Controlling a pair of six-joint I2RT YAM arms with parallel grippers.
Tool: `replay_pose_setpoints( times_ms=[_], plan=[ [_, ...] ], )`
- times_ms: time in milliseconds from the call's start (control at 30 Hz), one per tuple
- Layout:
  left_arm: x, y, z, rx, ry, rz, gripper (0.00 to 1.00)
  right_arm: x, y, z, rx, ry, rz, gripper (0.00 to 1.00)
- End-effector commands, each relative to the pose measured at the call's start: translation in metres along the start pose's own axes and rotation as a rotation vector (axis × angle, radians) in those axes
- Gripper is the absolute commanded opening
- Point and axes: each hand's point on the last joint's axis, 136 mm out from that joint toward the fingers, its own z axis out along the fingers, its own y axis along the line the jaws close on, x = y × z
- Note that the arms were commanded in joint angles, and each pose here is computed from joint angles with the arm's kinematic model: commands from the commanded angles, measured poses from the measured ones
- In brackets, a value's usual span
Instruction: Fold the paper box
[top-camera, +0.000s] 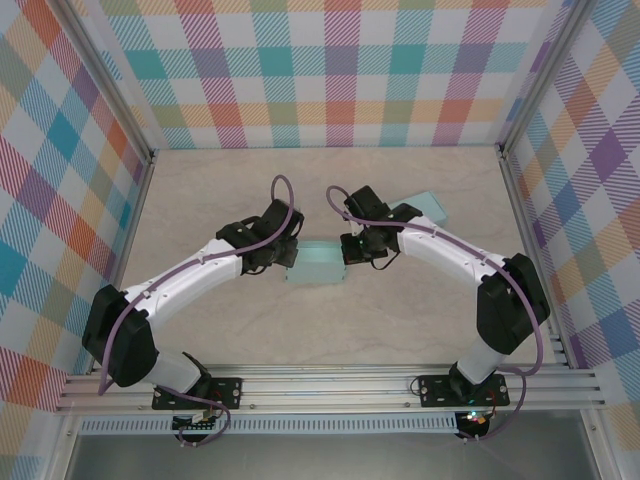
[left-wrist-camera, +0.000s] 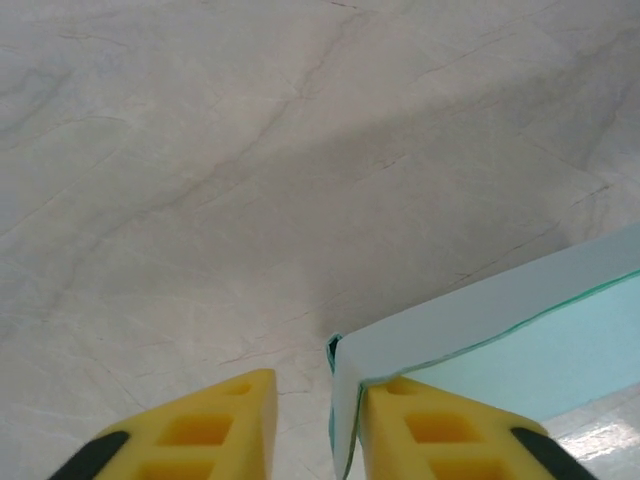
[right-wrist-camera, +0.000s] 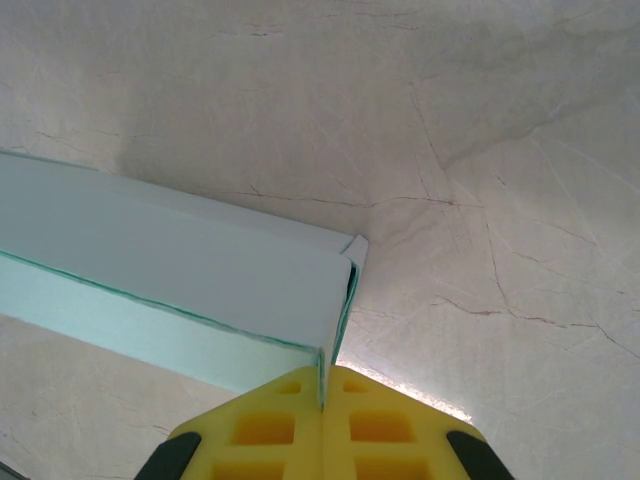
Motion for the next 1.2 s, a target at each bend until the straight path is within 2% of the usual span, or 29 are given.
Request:
replay_pose_setpoints(
  times_ms=[0, 100, 433, 700, 867, 1167],
  plan=[
    [-0.005, 0.012, -0.01, -0.033, -0.017, -0.002, 0.2, 0.005, -0.001, 0.0, 0.024, 0.032, -0.021, 0.0],
    [-0.006, 0.008, -0.01, -0.015, -0.02, -0.003, 0.11, 0.005, -0.001, 0.0, 0.022, 0.031, -0.022, 0.0],
    [-0.011, -0.015, -0.009, 0.113, -0.02, -0.048, 0.02, 0.002, 0.001, -0.002, 0.017, 0.023, -0.026, 0.0],
    [-0.013, -0.028, -0.002, 0.258, -0.006, -0.236, 0.01, 0.003, 0.004, -0.002, 0.021, 0.025, -0.041, 0.0],
    [-0.016, -0.024, -0.004, 0.277, -0.027, -0.355, 0.03, 0.004, 0.008, -0.003, 0.021, 0.022, -0.048, 0.0],
    [-0.004, -0.021, 0.002, 0.26, -0.015, -0.373, 0.01, 0.003, 0.01, -0.002, 0.025, 0.023, -0.055, 0.0]
  ],
)
